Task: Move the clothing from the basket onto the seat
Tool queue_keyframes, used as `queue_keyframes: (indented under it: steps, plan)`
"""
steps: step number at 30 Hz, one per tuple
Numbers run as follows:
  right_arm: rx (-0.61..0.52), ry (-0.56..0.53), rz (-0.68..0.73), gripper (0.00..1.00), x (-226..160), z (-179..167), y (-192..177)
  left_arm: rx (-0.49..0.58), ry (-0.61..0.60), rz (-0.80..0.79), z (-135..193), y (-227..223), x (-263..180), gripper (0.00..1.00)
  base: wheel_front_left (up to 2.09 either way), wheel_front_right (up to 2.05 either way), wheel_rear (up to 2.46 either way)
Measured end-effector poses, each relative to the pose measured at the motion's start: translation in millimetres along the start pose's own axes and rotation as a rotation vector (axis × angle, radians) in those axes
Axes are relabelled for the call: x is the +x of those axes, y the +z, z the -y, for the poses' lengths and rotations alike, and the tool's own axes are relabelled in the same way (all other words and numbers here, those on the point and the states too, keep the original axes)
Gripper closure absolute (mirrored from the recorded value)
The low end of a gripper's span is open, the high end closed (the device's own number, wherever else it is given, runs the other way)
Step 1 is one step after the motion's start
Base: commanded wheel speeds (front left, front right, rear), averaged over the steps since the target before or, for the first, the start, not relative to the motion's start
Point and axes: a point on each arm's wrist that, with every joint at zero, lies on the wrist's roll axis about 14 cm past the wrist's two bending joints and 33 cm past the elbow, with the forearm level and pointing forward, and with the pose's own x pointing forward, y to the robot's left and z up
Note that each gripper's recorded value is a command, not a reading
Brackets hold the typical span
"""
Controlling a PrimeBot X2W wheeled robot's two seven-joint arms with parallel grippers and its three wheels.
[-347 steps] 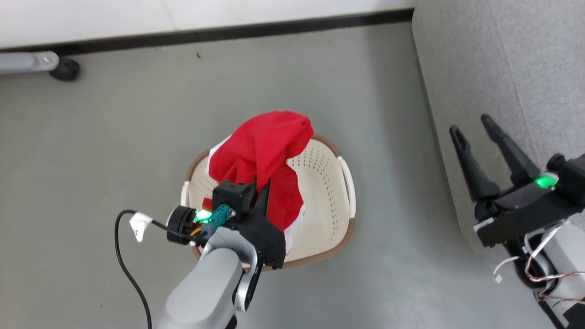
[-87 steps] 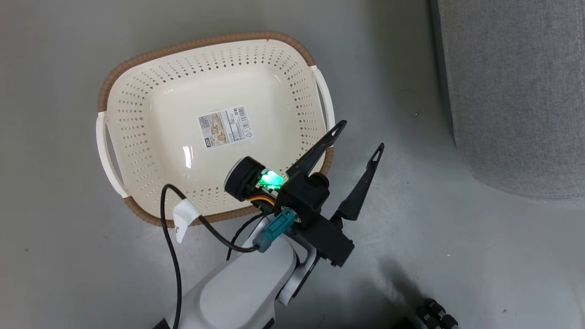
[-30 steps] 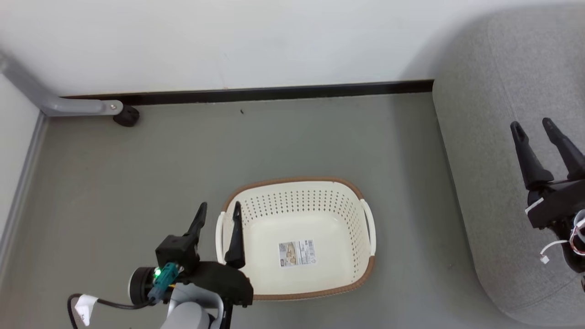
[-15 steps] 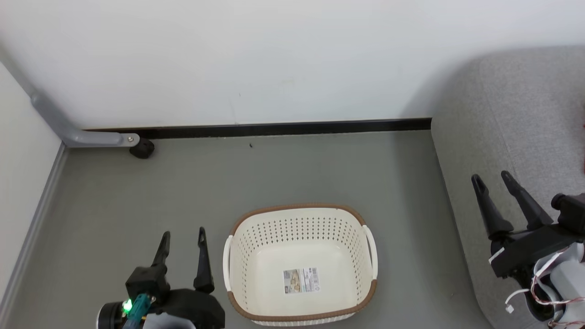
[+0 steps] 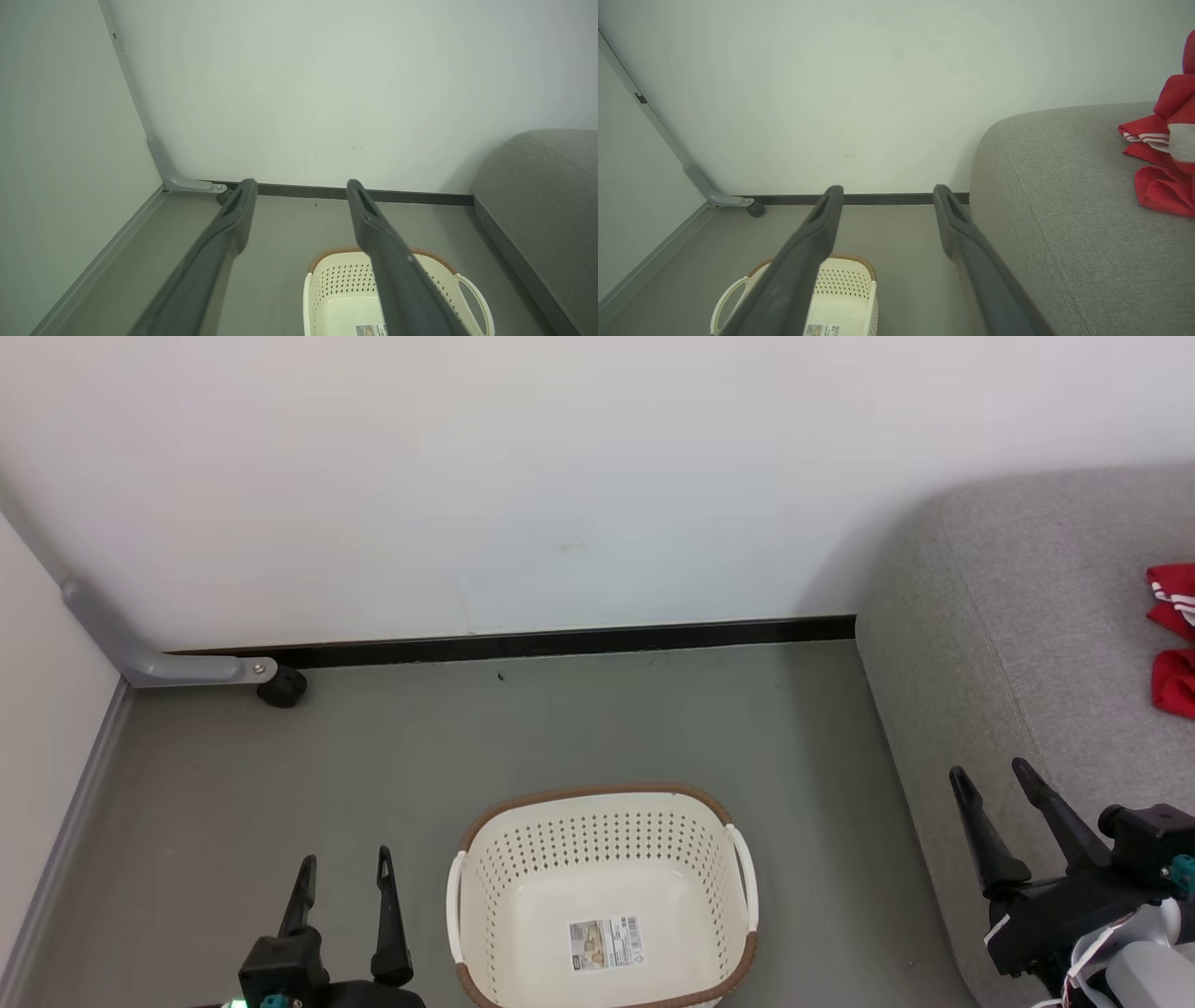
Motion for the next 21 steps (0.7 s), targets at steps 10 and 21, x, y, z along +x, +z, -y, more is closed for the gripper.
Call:
queue_keyframes:
  steps: [10,21]
  plan:
    - [-0.027,-0.029,0.03,0.0,-3,7,9,0.011,-0.017,0.007,4,1,-6,0.0,0.0,0.0,0.0]
    - [-0.035,-0.042,0.043,0.0,-7,6,10,0.019,-0.045,0.009,13,0,-9,0.0,0.0,0.0,0.0]
